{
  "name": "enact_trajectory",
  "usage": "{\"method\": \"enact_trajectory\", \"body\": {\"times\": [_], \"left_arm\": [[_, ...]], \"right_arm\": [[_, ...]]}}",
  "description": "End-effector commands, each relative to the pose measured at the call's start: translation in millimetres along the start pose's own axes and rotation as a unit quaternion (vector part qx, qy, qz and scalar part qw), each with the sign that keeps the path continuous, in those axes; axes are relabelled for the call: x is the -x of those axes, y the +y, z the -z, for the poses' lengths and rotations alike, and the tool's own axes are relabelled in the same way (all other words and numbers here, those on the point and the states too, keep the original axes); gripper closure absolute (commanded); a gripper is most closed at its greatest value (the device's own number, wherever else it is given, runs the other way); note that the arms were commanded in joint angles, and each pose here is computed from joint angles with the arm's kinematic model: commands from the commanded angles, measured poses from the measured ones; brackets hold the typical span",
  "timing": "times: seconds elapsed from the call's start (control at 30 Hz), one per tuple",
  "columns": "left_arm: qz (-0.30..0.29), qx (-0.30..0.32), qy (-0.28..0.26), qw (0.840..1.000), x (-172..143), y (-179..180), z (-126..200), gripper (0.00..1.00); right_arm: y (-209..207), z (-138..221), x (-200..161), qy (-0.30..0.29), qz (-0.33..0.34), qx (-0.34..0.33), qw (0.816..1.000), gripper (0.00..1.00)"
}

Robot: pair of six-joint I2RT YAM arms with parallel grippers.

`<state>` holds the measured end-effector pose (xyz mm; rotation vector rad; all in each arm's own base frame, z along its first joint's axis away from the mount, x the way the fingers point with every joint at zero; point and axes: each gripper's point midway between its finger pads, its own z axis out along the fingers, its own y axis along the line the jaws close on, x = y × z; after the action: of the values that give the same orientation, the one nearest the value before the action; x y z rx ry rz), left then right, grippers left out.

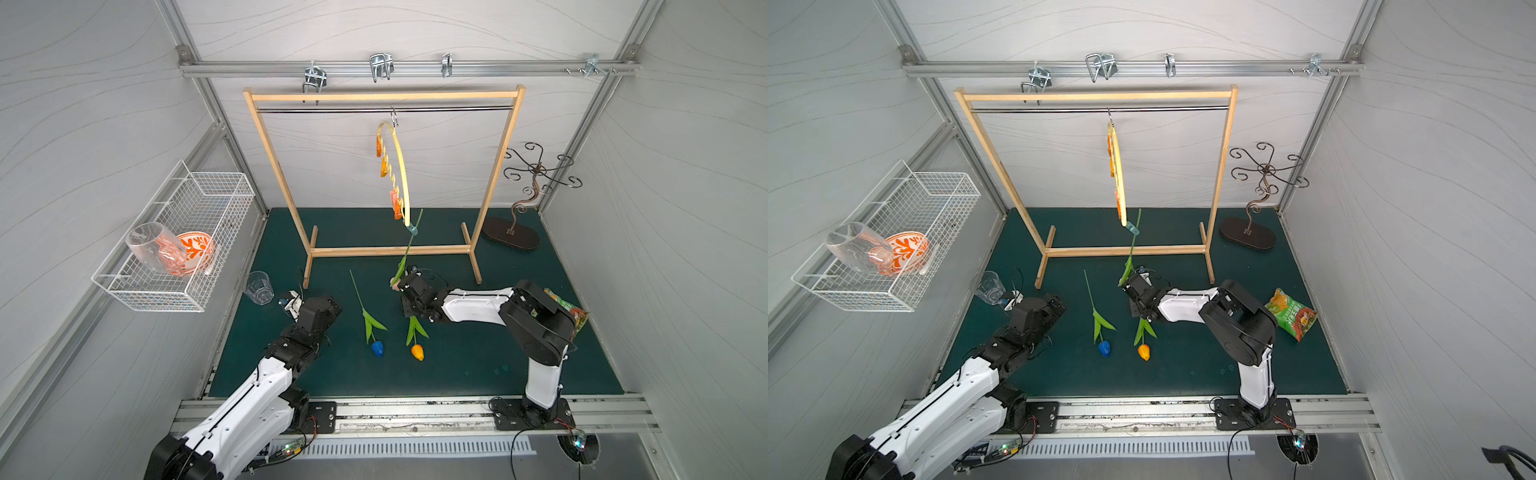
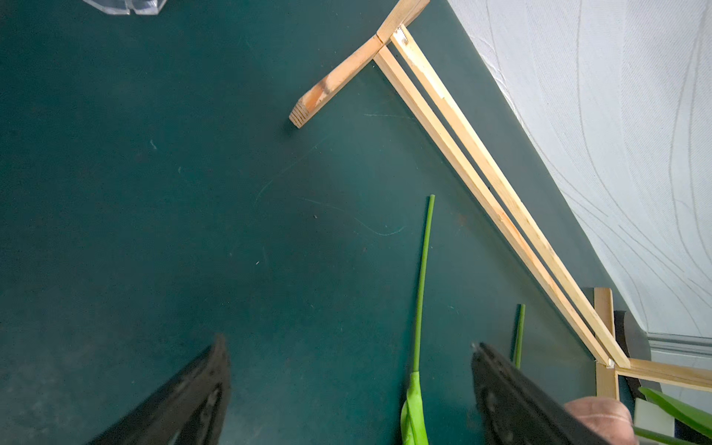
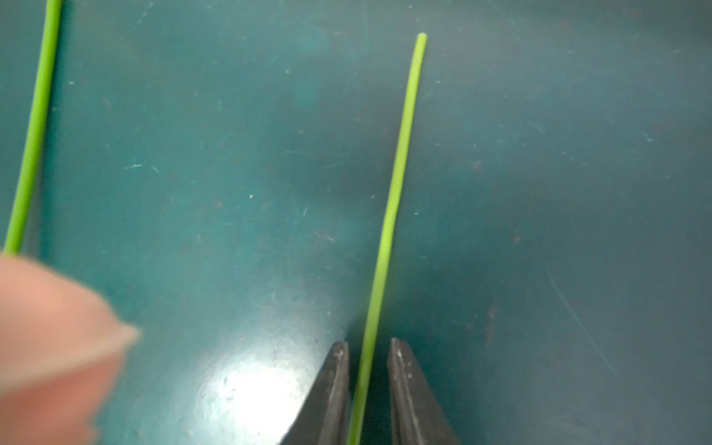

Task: Dry the flowers on a clothes hanger
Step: Pick up the flower at the center of the board.

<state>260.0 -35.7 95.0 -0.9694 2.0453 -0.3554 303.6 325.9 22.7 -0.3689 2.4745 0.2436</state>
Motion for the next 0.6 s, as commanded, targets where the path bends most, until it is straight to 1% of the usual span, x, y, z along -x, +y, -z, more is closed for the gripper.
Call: {"method": "enact_trajectory", "body": {"times": [0.0, 0.03, 0.13, 0.33, 0.47, 0.57], "left_arm": [[0.002, -0.024, -0.014, 1.000, 8.0, -11.5, 1.9, 0.02], [0.002, -0.023, -0.013, 1.000, 7.8, -11.3, 1.8, 0.02], [0.002, -0.024, -0.014, 1.000, 8.0, -11.6, 1.9, 0.02], [0.001, -0.025, -0.014, 1.000, 8.5, -12.3, 2.4, 0.02], [-0.001, -0.025, -0.017, 1.000, 9.6, -12.1, 3.1, 0.02], [-0.002, -0.030, -0.017, 0.999, 10.2, -13.8, 4.1, 0.02]], "right_arm": [[-20.5, 5.1, -28.9, 0.026, -0.004, -0.048, 0.998, 0.89], [-23.6, 8.4, -29.9, 0.021, -0.009, -0.058, 0.998, 0.91], [-31.9, 18.1, -32.4, 0.008, -0.014, -0.078, 0.997, 0.93], [-38.5, 38.5, -22.6, -0.018, -0.022, -0.078, 0.997, 1.00], [-42.6, 63.2, -9.8, -0.044, -0.027, -0.066, 0.996, 1.00], [-43.0, 89.4, -1.4, -0.069, -0.040, -0.035, 0.996, 1.00]]}}
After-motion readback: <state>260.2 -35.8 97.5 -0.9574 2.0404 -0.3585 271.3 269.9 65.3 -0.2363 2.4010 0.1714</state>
